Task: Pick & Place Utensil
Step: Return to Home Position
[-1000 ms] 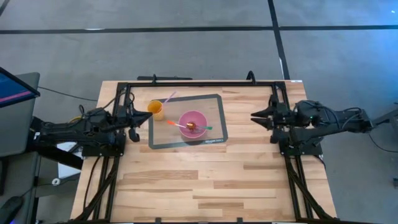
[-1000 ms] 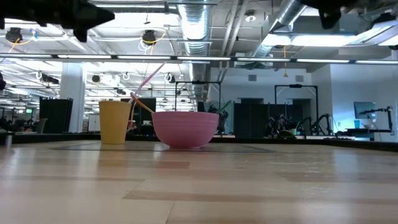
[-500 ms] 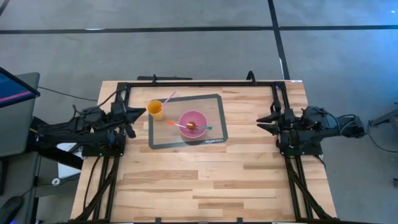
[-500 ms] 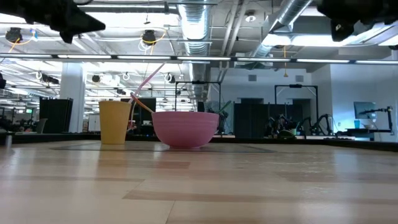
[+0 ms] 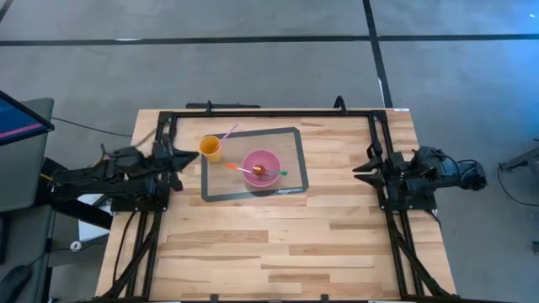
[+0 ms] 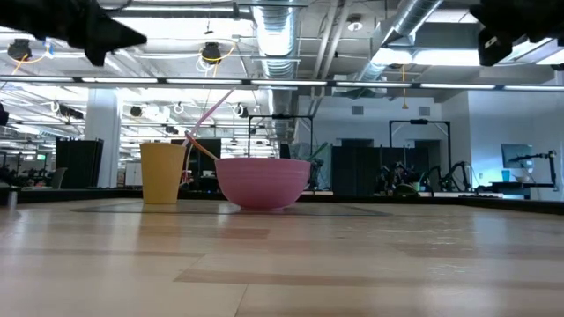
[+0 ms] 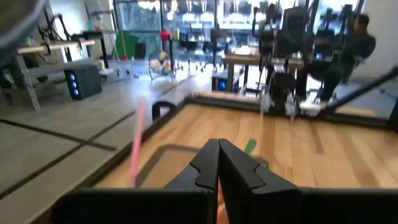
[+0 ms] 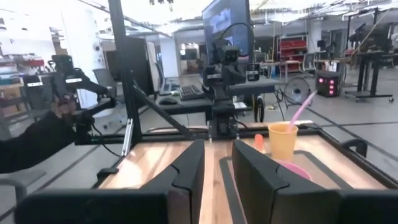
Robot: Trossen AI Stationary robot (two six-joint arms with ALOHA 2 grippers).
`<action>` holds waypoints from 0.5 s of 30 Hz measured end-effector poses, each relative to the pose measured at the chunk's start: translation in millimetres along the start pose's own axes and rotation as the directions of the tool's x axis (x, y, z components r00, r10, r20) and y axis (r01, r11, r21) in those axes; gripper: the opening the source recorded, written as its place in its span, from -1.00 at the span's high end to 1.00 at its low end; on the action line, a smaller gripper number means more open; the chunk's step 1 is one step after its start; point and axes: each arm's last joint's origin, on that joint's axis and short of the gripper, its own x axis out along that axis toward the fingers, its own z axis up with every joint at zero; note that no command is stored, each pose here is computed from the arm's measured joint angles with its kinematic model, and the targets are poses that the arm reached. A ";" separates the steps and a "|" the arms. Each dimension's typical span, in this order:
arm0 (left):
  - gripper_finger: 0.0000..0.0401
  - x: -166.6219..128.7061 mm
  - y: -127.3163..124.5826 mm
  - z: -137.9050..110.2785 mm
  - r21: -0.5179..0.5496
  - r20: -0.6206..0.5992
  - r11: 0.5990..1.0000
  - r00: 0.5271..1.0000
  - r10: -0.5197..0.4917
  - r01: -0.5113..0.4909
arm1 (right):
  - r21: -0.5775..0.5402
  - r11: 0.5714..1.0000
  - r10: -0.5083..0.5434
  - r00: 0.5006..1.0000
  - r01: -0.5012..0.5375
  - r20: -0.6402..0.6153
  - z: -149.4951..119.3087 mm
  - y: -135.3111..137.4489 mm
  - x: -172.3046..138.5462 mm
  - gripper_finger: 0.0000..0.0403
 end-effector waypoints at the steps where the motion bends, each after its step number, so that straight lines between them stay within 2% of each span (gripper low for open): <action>1: 0.95 -2.6 0.9 5.4 -0.003 0.013 1.000 1.000 0.001 -0.001 | 0.000 1.000 0.000 1.000 0.000 0.004 0.5 0.0 0.0 0.62; 6: 0.97 -10.2 3.5 21.6 0.014 0.037 1.000 0.999 0.002 -0.002 | 0.000 1.000 -0.006 0.999 0.006 -0.035 -12.5 -0.9 4.0 0.62; 11: 0.95 -6.7 2.2 11.4 0.035 -0.009 0.999 1.000 0.000 0.000 | -0.002 0.999 -0.033 0.999 0.033 -0.032 -21.7 -2.7 7.7 0.62; 15: 0.96 -1.9 -0.2 -0.2 0.037 -0.039 0.999 0.999 -0.028 0.030 | -0.001 0.999 -0.033 0.999 0.033 -0.014 -19.0 -2.6 7.4 0.62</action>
